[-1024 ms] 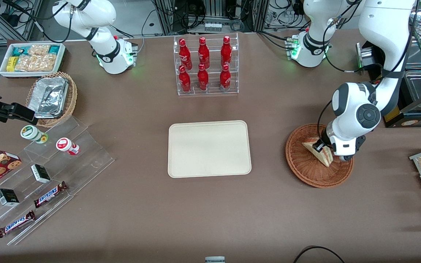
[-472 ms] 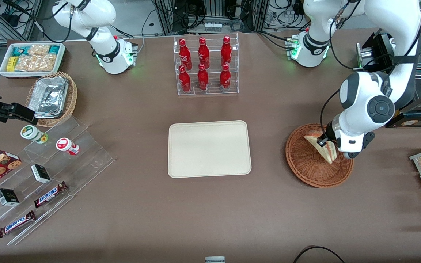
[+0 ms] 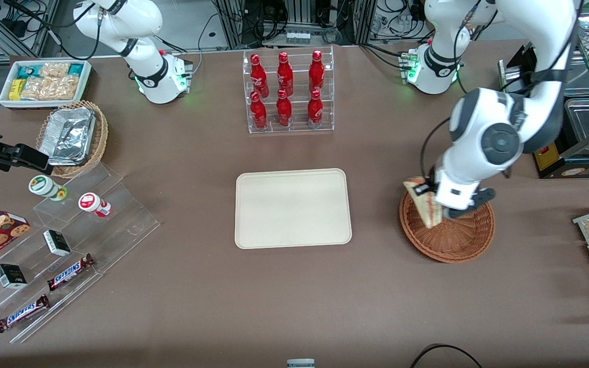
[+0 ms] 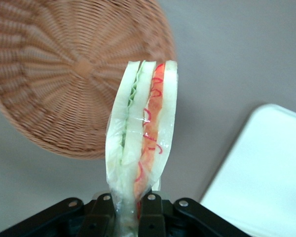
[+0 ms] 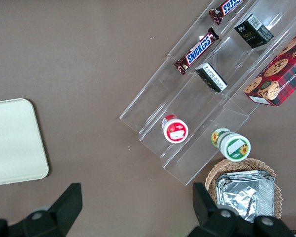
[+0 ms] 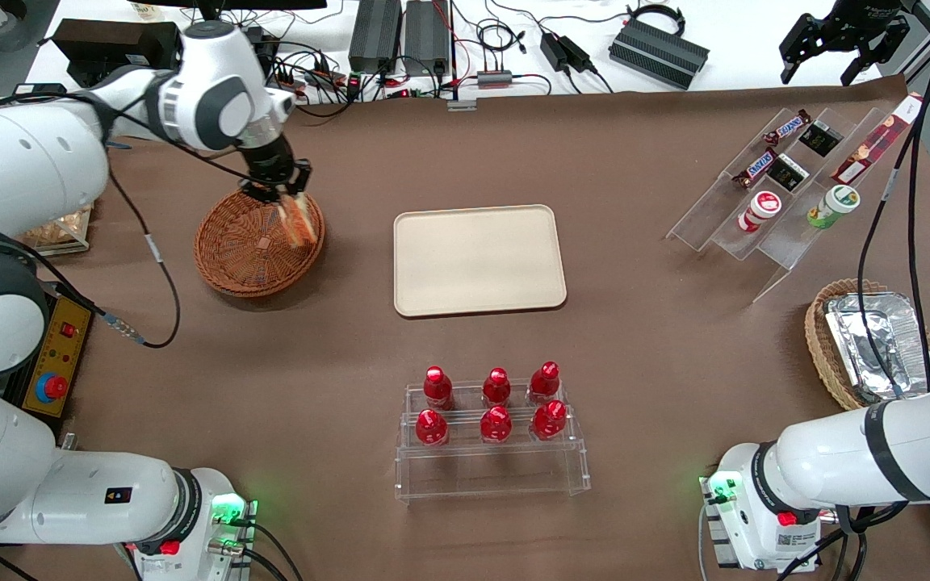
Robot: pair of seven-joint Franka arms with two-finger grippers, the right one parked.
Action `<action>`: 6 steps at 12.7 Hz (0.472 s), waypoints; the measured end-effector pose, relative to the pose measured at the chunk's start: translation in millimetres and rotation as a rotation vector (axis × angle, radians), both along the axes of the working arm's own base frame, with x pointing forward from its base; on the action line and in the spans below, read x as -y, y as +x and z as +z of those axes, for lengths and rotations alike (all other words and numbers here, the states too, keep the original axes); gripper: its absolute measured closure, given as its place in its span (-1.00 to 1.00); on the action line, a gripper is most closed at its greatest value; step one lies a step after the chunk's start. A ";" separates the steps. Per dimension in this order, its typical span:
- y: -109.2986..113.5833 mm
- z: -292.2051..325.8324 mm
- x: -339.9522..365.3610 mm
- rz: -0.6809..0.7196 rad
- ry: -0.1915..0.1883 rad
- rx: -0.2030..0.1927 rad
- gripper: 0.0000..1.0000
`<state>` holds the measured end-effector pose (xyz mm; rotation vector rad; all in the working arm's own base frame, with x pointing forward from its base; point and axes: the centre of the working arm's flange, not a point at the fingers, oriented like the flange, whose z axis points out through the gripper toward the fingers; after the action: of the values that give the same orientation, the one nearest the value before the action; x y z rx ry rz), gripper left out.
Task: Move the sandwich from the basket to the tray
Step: 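Lift the sandwich and carry it with the left gripper over the tray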
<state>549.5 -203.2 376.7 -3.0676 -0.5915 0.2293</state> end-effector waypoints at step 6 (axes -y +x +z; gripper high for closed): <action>-26.3 -40.6 174.8 -0.241 -0.031 -0.022 0.68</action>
<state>523.2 -378.0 336.1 -3.1221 -0.2157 0.2696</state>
